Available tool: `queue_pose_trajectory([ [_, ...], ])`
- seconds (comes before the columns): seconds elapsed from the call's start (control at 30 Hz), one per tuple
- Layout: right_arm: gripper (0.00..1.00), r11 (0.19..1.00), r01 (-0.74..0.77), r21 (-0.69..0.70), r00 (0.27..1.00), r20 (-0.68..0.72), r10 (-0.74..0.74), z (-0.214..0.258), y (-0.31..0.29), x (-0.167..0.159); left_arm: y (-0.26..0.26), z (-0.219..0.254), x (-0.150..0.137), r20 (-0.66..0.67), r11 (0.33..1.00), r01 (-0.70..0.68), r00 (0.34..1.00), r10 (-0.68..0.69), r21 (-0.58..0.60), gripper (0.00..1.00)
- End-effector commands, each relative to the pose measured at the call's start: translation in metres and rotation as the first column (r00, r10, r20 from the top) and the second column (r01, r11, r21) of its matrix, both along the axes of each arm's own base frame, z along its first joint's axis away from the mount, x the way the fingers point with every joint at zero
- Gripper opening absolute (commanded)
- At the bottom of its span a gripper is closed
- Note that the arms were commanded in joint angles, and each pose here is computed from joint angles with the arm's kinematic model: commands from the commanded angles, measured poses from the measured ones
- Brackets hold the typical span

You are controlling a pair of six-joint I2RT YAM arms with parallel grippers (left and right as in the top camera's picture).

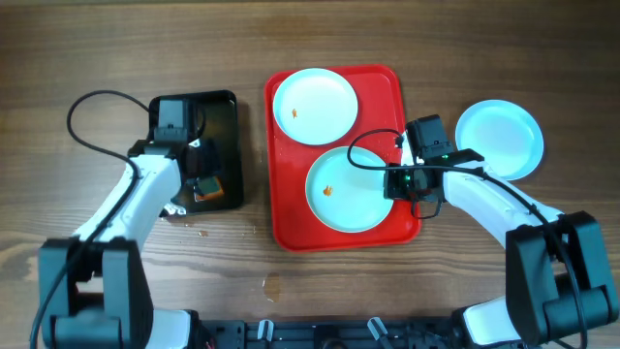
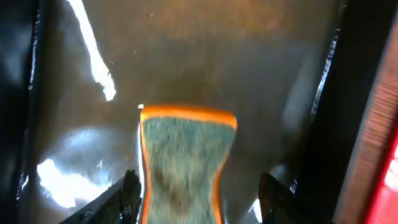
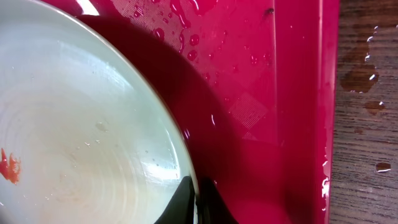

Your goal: Clean dirty plates on tray and stack at the side

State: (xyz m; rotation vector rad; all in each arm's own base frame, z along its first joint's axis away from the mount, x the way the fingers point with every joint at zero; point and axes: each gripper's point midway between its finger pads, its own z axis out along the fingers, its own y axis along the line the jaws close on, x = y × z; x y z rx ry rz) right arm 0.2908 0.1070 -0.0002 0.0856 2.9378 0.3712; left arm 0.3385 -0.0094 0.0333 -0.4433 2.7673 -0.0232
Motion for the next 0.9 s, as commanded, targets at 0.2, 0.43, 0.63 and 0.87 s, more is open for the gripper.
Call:
queue_pose_trajectory([
  [0.2,0.04,0.998,0.017,-0.054,0.998,-0.064,-0.02,-0.019,-0.009,-0.013,-0.009,-0.046,-0.026,-0.154,0.998,0.016,0.988,-0.025,-0.055,0.04],
  [0.43,0.04,0.998,0.015,-0.055,0.998,-0.066,-0.019,-0.019,-0.009,-0.013,-0.04,0.034,0.003,-0.032,0.978,0.077,0.996,-0.085,-0.195,0.04],
  [0.63,0.04,0.998,0.016,-0.055,0.998,-0.067,-0.02,-0.019,-0.009,-0.013,-0.113,0.076,0.005,0.086,0.909,0.254,0.967,-0.239,-0.332,0.04],
  [0.87,0.04,0.998,0.017,-0.055,0.998,-0.067,-0.021,-0.019,-0.009,-0.013,-0.21,0.059,-0.012,0.114,0.835,0.416,0.908,-0.403,-0.36,0.04],
])
